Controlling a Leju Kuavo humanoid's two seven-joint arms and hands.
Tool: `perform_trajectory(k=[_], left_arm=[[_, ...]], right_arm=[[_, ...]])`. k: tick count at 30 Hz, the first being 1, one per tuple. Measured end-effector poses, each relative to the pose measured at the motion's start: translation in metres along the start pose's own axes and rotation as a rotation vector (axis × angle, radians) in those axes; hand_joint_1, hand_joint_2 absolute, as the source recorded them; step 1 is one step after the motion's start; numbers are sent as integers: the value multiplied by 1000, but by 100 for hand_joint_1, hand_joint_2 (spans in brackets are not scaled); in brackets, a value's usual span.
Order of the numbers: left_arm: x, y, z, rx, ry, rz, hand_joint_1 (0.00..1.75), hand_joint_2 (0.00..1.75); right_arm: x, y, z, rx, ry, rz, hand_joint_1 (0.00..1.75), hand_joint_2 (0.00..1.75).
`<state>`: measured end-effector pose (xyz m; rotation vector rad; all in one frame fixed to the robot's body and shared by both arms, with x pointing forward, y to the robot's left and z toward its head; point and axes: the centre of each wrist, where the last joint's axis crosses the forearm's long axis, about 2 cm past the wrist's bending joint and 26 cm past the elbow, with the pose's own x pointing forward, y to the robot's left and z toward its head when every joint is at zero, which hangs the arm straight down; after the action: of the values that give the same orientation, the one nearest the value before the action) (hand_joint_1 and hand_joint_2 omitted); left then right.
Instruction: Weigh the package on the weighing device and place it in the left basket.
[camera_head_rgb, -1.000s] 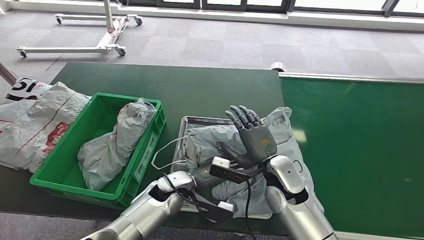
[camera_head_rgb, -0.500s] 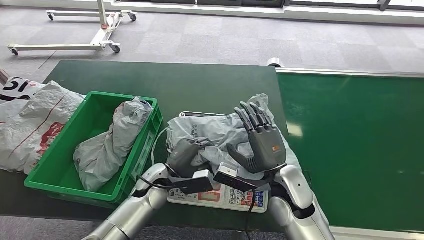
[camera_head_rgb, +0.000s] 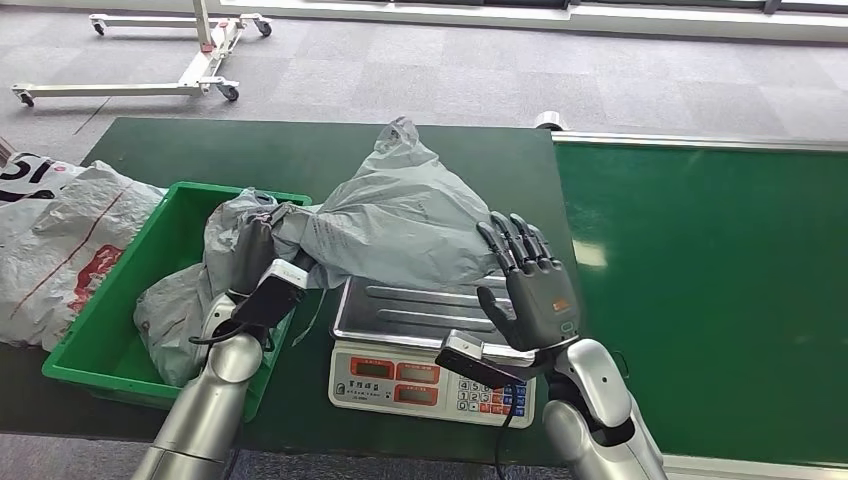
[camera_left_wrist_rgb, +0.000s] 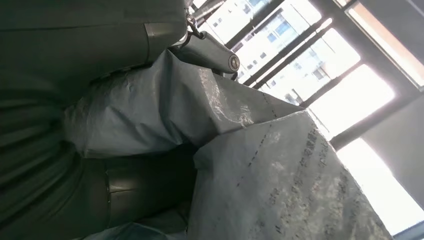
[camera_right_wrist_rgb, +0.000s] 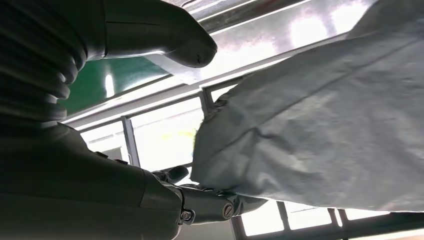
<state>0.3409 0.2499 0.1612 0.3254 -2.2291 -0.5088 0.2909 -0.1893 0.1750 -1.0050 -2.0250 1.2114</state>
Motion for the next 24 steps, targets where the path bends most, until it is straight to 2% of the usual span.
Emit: perform_trajectory(k=[5,8,10,11,13,17,20,23,24], left_arm=[[-1,17,-2,162,38,-202,175,175],[1,26,-6,268,102,-615,175,175],[1,32,-12,283,104,-908,175,175],[0,35,-14,276,100,-998,175,175],[-3,39,-15,285,135,-1065,175,175],[-13,46,-17,405,381,-1063,175,175],[-19,52,-18,448,483,-1084,175,175],[-26,54,-16,436,515,-1112,66,175],[-30,53,-17,419,531,-1122,23,175]], right_arm=[[0,1,3,3,13,3,0,175],[1,1,3,1,18,3,0,175],[2,1,3,0,19,1,0,175],[3,1,2,-1,19,0,0,175],[4,1,2,-3,20,-2,0,175],[5,1,1,-6,20,-5,0,175],[5,1,1,-10,21,-5,0,175],[5,1,1,-18,29,-4,0,175],[5,1,1,-20,33,-4,0,175]])
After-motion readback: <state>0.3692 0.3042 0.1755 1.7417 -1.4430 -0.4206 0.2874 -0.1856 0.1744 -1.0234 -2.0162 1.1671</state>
